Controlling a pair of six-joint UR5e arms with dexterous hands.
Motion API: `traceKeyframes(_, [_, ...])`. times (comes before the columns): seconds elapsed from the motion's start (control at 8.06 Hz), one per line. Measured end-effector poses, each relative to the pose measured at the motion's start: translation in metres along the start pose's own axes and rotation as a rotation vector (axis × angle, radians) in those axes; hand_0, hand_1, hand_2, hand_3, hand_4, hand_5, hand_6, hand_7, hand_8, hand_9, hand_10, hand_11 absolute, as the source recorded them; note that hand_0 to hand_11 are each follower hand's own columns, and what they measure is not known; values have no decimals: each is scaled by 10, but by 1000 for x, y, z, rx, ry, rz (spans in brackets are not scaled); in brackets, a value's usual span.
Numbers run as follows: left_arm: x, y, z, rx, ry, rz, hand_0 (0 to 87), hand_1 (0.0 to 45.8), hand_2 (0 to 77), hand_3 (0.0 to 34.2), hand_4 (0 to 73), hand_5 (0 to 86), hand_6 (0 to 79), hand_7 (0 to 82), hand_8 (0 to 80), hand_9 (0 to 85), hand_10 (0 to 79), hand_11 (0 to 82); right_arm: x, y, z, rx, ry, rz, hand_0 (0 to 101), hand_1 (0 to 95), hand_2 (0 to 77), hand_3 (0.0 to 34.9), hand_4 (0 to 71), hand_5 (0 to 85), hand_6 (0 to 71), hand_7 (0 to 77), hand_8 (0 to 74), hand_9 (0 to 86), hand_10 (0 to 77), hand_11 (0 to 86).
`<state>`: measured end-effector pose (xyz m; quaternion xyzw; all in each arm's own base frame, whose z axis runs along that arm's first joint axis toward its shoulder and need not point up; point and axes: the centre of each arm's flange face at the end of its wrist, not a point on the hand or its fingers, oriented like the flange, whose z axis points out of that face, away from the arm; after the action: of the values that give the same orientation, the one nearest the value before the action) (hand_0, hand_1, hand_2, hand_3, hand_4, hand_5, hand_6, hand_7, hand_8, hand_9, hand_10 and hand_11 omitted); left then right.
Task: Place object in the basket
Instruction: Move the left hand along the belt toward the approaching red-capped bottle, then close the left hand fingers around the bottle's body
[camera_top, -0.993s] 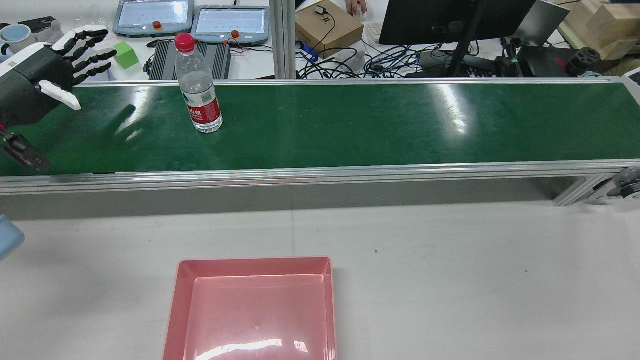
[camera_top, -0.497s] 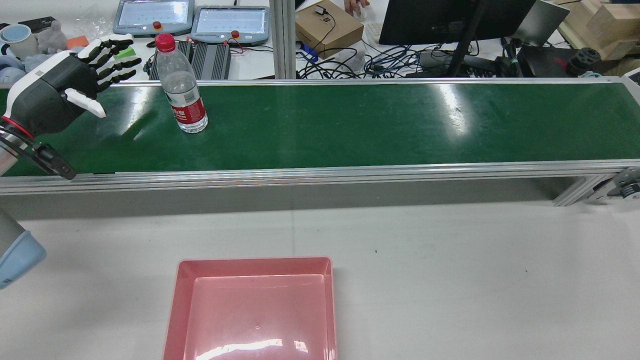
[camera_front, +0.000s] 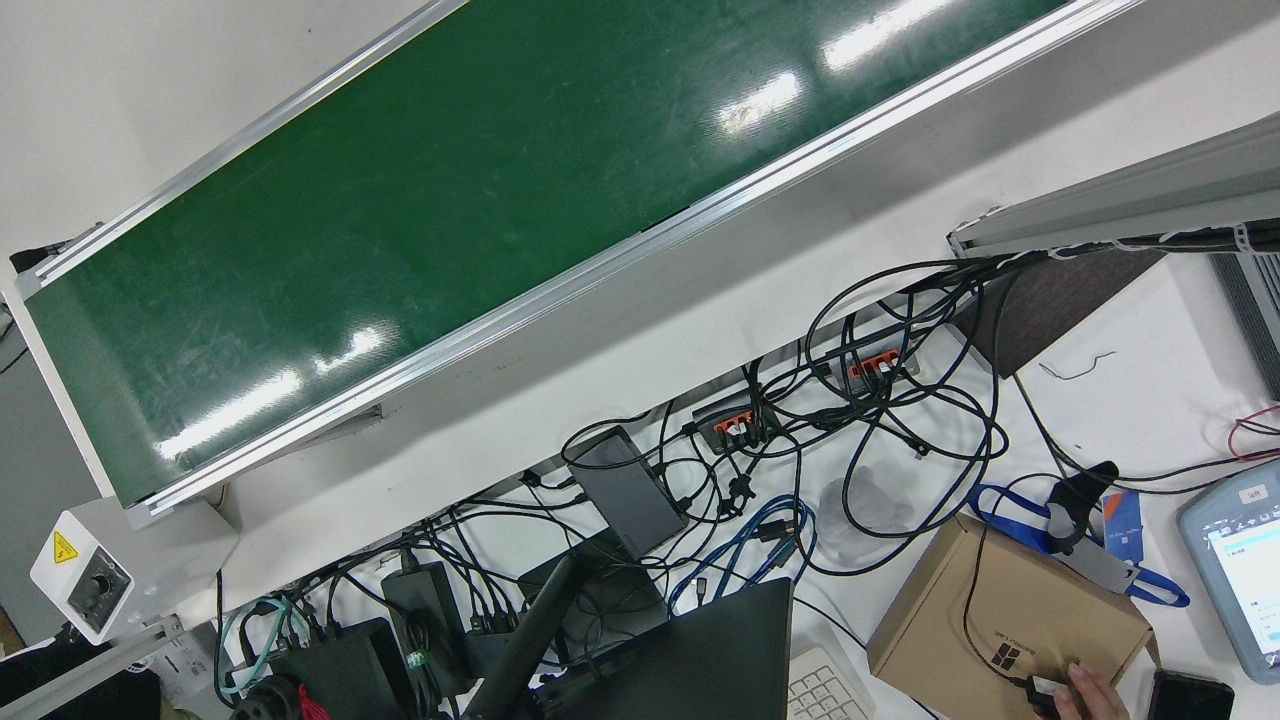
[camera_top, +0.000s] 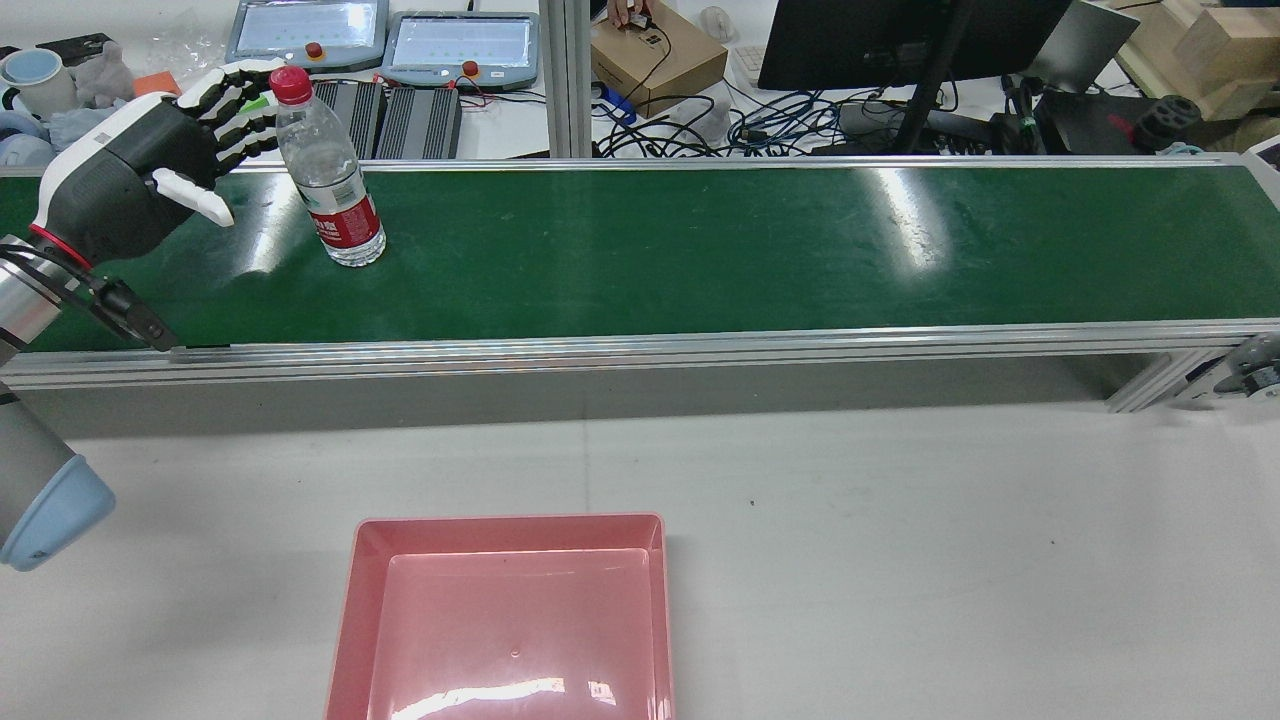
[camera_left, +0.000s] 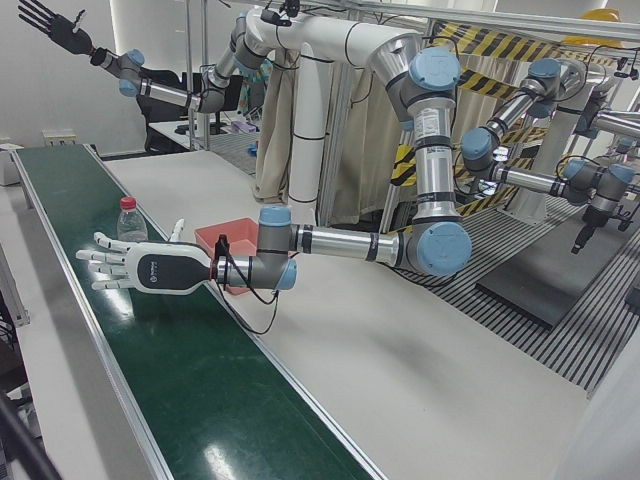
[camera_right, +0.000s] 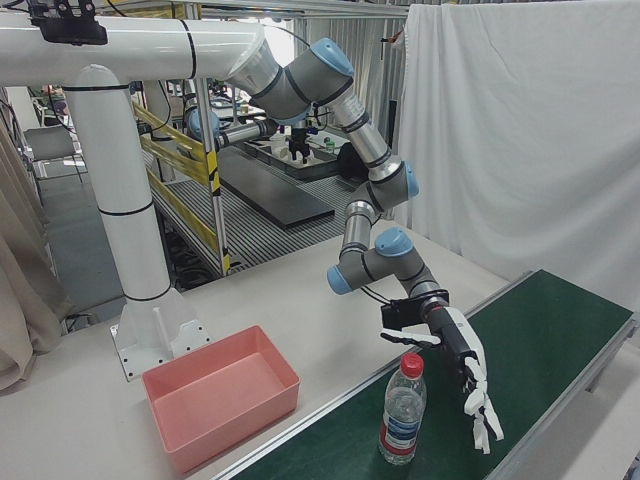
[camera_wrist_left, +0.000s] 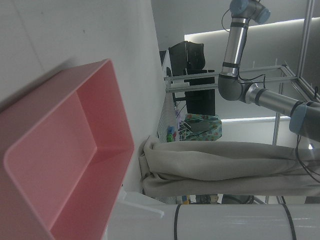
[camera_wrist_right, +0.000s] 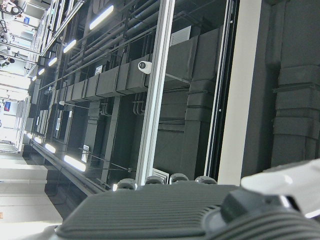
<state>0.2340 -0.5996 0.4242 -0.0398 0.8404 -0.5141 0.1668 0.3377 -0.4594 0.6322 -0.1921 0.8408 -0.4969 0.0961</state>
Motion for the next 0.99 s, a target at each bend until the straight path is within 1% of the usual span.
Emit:
traceKeyframes(0.25, [-10, -5, 1, 13, -5, -2, 524, 11, 5, 111, 55, 284, 55, 54, 125, 136, 60, 87, 0, 0, 0, 1, 0, 0, 2, 0, 5, 1, 5, 0, 0, 5, 0, 0, 0, 0])
traceKeyframes(0.37, [-13, -7, 1, 18, -7, -2, 524, 11, 5, 99, 55, 284, 55, 54, 125, 136, 60, 87, 0, 0, 0, 1, 0, 1, 1, 0, 5, 2, 5, 0, 0, 5, 0, 0, 0, 0])
traceKeyframes(0.5, [-14, -7, 1, 19, -8, -3, 524, 11, 5, 99, 55, 284, 55, 54, 125, 136, 60, 87, 0, 0, 0, 1, 0, 0, 1, 0, 5, 2, 5, 0, 0, 5, 0, 0, 0, 0])
traceKeyframes(0.62, [-15, -6, 3, 17, -8, -4, 520, 11, 5, 101, 27, 284, 44, 33, 109, 125, 44, 71, 0, 0, 0, 0, 0, 0, 2, 0, 5, 2, 5, 0, 0, 5, 0, 0, 0, 0])
traceKeyframes(0.99, [-15, -2, 7, 9, -7, -9, 520, 11, 5, 101, 27, 284, 38, 44, 109, 120, 44, 65, 0, 0, 0, 0, 0, 1, 3, 0, 11, 1, 5, 0, 0, 5, 0, 0, 0, 0])
